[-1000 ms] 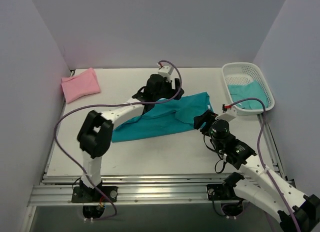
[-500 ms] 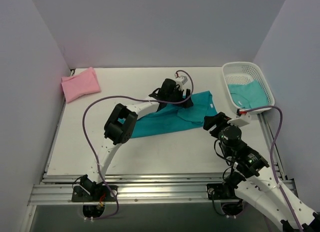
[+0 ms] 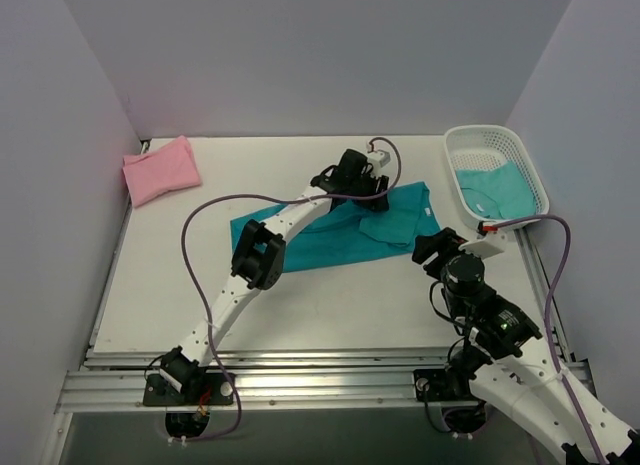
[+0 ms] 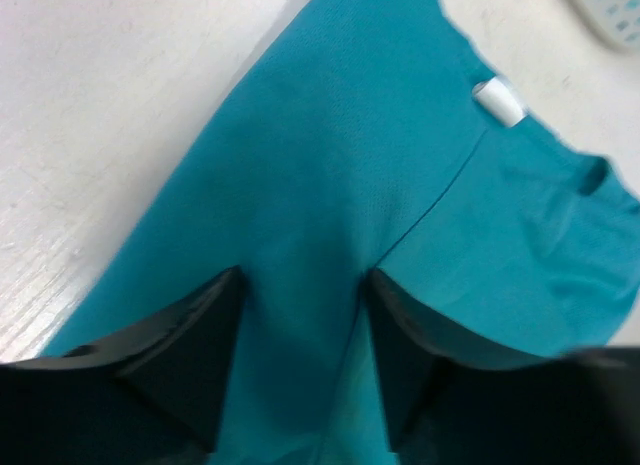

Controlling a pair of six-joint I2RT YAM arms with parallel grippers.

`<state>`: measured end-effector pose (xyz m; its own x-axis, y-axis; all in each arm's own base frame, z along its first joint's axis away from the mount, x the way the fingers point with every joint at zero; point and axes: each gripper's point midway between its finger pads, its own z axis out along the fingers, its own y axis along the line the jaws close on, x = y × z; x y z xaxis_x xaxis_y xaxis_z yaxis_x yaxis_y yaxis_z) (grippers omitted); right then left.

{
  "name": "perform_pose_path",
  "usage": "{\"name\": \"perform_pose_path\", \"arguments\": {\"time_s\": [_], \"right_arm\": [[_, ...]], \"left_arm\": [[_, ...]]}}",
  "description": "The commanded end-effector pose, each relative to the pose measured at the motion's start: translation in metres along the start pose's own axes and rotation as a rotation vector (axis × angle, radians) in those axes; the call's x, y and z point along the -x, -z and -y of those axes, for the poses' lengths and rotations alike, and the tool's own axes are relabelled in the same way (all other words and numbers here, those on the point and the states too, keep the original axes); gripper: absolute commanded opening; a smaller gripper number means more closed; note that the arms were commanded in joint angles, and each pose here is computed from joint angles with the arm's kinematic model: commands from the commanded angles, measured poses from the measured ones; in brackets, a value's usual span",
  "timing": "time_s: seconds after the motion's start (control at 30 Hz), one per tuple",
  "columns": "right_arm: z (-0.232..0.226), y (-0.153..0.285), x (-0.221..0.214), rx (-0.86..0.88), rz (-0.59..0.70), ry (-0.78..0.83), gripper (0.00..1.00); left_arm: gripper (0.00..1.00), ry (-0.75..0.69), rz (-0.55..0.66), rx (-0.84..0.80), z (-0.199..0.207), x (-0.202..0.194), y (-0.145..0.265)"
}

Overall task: Fold and stack the t-shirts
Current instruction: Rotate the tshirt 90 degrees

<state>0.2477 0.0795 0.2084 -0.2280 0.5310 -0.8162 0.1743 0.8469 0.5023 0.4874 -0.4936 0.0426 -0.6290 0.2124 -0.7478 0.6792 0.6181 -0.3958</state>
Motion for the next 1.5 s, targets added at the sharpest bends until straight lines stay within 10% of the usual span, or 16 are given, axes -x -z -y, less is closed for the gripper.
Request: {"name": "perform_pose_path", "arguments": {"time_s": [0.0,0.3,0.7,0.87,1.27,1.47], "right_arm": [[-0.008,0.007,0.026,0.002,0.065,-0.029,0.58],[-0.015,0.001,0.029,0.001,0.069,-0.005,0.56],[-0.023,-0.009,0.027,-0.005,0.059,0.015,0.56],[-0.023,-0.012,0.022,0.000,0.051,0.010,0.56],[-0.041,-0.031,-0.012,0.085,-0.018,-0.023,0.56],[-0.093,-0.059,-0.088,0.237,-0.217,-0.060,0.56]], "left_arm": [[0.58,0.027,-0.184,0.118,-0.026,-0.051,0.005],[0.55,0.279,-0.133,0.337,-0.140,-0.029,0.053],[0.59,0.682,0.252,0.340,-0.319,0.028,0.140],[0.98,0.583,0.553,0.032,-0.278,0.131,0.179],[0.94,0.451,1.025,-0.858,-0.110,0.259,0.385],[0.94,0.432,1.094,-0.643,-0.124,0.209,0.436]]}}
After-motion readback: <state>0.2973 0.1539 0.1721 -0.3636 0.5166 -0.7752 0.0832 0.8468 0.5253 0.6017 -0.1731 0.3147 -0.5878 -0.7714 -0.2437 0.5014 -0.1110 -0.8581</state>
